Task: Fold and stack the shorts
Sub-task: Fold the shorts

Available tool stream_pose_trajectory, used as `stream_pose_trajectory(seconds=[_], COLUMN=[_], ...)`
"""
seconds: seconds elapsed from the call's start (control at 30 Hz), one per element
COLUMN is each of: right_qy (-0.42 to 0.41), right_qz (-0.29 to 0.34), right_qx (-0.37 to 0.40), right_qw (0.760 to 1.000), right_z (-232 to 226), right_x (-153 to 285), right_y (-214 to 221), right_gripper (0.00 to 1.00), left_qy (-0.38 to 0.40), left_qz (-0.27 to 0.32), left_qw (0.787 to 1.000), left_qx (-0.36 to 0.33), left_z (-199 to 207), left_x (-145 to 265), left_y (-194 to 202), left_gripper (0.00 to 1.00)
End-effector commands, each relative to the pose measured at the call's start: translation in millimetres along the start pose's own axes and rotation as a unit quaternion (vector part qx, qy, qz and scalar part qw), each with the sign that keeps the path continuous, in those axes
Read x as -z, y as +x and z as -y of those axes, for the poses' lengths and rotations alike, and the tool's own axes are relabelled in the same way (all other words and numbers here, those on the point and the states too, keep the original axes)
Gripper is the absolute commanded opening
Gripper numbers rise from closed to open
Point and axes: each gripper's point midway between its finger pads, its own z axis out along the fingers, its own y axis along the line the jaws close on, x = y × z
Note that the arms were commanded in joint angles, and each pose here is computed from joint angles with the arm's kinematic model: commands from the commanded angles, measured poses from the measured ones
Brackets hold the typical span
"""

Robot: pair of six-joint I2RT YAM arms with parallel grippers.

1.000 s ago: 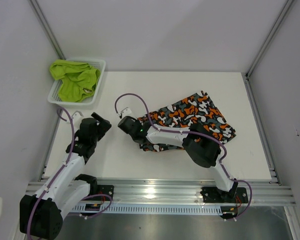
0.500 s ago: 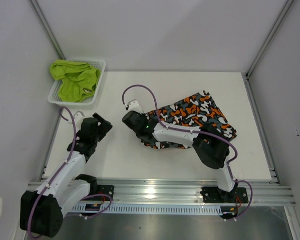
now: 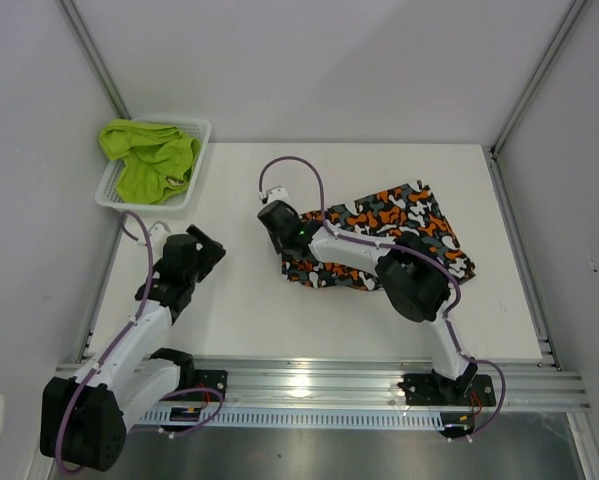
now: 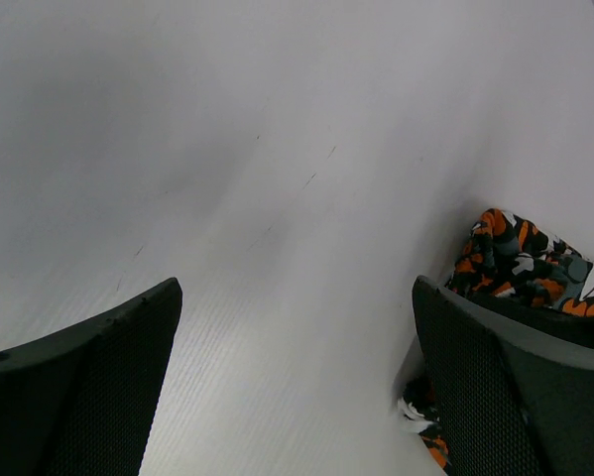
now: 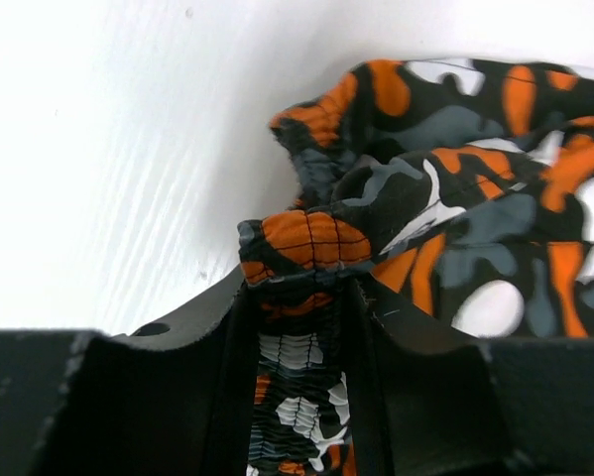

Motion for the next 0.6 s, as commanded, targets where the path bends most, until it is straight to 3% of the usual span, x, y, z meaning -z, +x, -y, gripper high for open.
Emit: stream_pose_trajectory(seconds=[0.0, 0.17, 0.3, 0.57], right_qy=[-0.031, -0.068, -0.043, -0.086], right_qz=[0.011, -0.015, -0.044, -0.061], right_qx=[-0.042, -0.065, -0.073, -0.055], right_qw=[0.999, 0.995, 0.995, 0.993], right_z=[-6.2, -9.7, 0.4, -32.8], right_x=[-13.7, -35.8, -55.1, -43.5], right_y=[-22.5, -9.7, 11.4, 32.9], right_gripper=[0.37, 0.42, 0.46, 0.42], left_qy=[0.016, 0.016, 0.016, 0.013], left_qz=[0.008, 0.006, 0.004, -0.002], left_qw=[1.000, 1.000, 1.000, 1.000], left_qx=[0.000, -0.001, -0.003, -0.006], left_z=[7.9, 7.9, 7.9, 7.5], left_x=[-1.5, -2.7, -3.6, -6.8], left_y=[-5.3, -4.2, -3.2, -1.0], left_gripper=[0.99, 0.99, 0.99, 0.99])
